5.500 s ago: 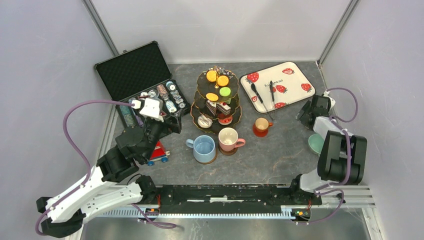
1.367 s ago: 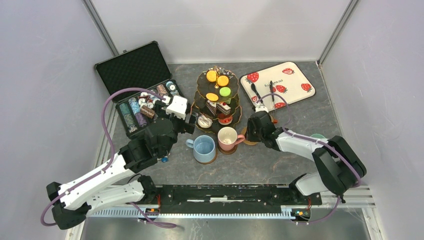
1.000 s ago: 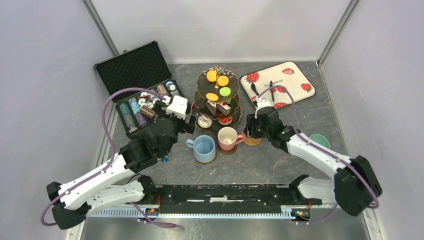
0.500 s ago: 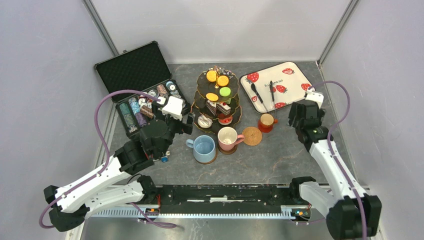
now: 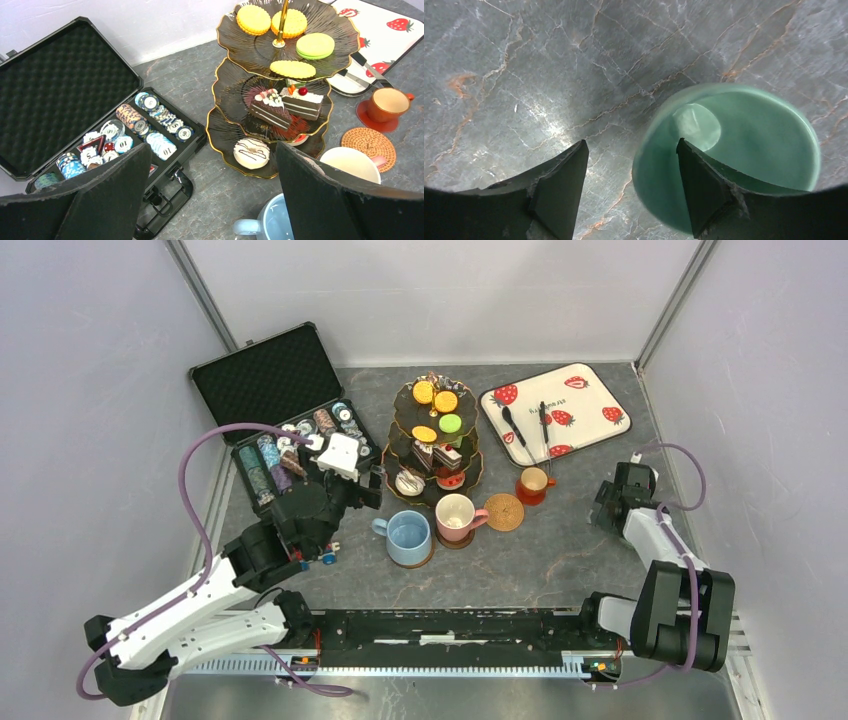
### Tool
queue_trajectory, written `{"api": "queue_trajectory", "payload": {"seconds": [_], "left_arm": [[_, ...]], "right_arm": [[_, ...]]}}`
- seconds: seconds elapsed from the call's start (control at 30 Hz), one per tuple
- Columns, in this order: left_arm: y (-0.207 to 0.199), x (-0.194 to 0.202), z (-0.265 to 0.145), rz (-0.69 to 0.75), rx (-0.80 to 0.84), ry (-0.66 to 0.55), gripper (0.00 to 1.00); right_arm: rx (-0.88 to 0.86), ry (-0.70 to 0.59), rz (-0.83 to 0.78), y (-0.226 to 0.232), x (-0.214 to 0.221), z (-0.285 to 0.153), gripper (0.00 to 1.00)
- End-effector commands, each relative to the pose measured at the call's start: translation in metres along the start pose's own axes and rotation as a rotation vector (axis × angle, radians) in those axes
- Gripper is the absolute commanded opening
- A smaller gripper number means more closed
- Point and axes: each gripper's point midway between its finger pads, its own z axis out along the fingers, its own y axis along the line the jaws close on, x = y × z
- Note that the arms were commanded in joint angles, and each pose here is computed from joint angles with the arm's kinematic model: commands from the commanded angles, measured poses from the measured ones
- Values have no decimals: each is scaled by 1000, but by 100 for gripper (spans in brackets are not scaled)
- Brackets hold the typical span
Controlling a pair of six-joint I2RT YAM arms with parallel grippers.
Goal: Serve the afternoon tea
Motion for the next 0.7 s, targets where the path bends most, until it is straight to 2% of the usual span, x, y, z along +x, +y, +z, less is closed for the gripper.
{"api": "queue_trajectory", "payload": {"seconds": [0.0,0.1,0.33,0.5,0.67], "left_arm": [[0,-11,2,-37,-1,-23,100],[-2,-8,3,-26,-2,-15,100],[-5,-2,8,-9,-5,2,100],[-9,2,11,3,1,17,100],[-11,4,14,11,-1,27,100]], "right_arm": [[-8,-43,24,3,-6,9,71],[-4,-52,36,3,-5,12,44],[-130,-142,1,26,-20,-6,21],[-284,-248,-131,63,-31,-44,6],[-428,-233,-278,104,-14,-72,0]]}}
